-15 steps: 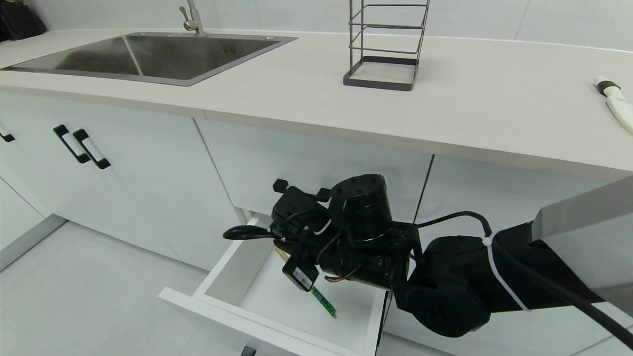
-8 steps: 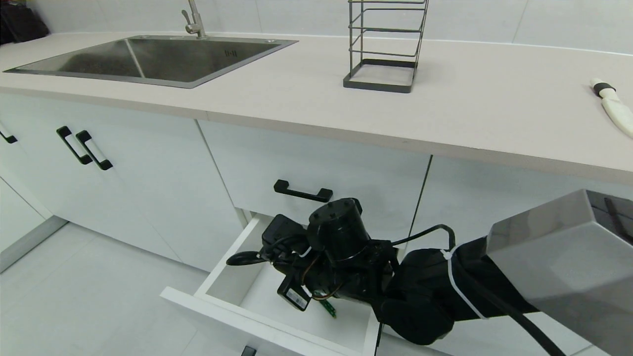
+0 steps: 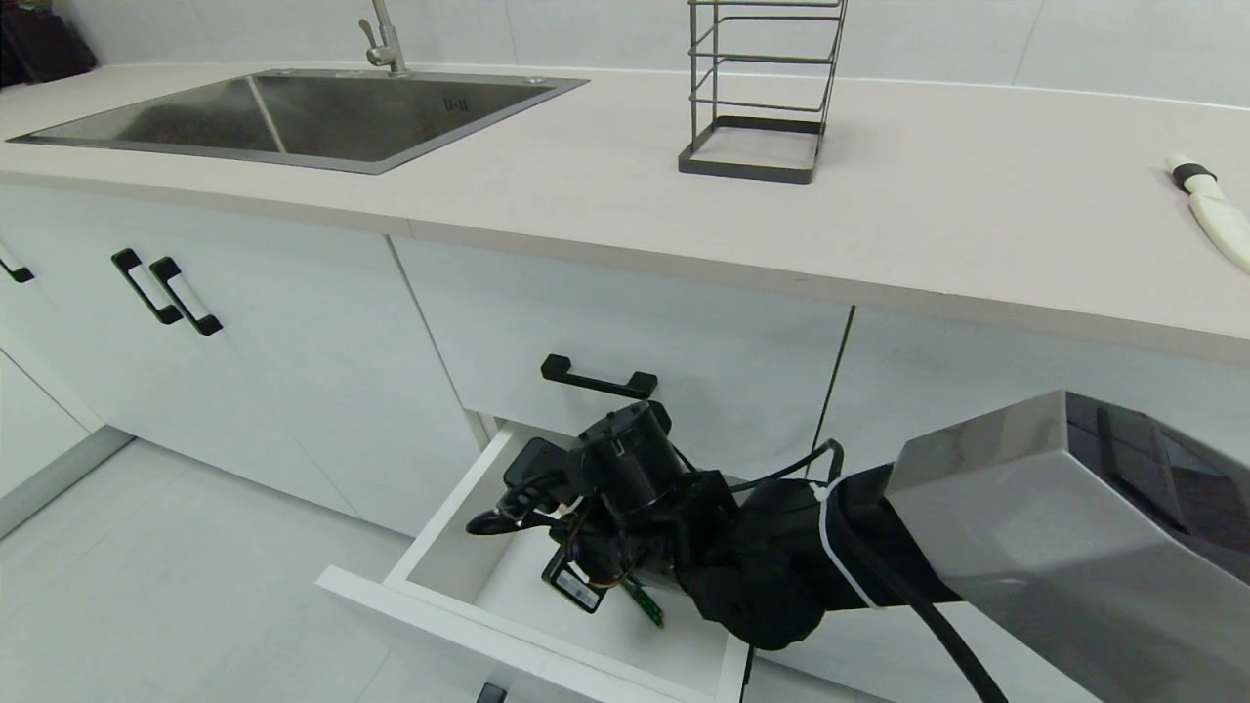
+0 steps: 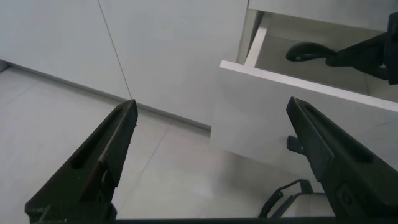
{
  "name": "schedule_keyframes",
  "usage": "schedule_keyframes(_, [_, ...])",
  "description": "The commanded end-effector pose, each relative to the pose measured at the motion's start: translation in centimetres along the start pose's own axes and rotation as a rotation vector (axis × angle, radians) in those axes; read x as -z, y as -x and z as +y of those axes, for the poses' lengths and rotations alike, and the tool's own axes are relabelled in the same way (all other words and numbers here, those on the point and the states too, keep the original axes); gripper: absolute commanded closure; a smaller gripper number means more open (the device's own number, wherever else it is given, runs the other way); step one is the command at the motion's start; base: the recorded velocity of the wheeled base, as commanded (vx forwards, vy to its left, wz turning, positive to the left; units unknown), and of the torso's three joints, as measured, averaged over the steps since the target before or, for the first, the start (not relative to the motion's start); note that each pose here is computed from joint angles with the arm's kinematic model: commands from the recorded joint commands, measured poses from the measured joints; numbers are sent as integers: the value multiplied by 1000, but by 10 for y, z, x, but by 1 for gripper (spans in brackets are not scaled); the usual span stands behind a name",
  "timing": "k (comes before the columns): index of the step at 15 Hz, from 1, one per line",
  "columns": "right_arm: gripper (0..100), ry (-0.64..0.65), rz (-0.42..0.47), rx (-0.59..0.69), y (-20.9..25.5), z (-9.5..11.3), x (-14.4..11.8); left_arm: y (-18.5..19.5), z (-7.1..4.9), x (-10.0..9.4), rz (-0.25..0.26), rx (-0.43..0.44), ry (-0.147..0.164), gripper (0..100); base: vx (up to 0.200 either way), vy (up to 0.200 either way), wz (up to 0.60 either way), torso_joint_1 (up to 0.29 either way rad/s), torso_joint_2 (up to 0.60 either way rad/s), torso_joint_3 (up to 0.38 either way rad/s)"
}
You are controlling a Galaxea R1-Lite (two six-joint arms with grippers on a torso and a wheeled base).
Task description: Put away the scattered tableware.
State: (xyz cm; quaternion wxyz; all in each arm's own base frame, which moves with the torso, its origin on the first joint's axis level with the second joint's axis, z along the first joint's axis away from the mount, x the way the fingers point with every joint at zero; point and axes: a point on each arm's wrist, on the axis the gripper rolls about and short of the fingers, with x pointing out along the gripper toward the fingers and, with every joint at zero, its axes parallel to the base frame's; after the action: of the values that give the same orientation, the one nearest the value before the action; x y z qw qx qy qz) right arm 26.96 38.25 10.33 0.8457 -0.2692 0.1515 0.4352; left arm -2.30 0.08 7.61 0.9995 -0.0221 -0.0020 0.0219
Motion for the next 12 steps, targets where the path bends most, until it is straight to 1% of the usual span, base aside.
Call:
schedule_keyframes(1, [100, 0, 15, 15, -6, 2, 4, 0, 0, 0, 0, 1, 0, 0, 0, 0, 0, 0, 0, 0])
schedule_keyframes(5, [100, -48, 51, 97, -8, 0, 7, 0, 0, 0, 0, -1, 0, 0, 0, 0, 0, 0, 0, 0])
schedule_keyframes(8, [100, -126, 99, 173, -18, 1, 9, 0, 0, 0, 0, -1, 0, 0, 0, 0, 0, 0, 0, 0])
schedule_keyframes(9, [100, -134, 134, 185, -22, 0, 8, 0, 0, 0, 0, -1, 0, 0, 0, 0, 0, 0, 0, 0])
schedule_keyframes(12, [100, -125, 177, 213, -29, 1, 12, 0, 0, 0, 0, -1, 0, 0, 0, 0, 0, 0, 0, 0])
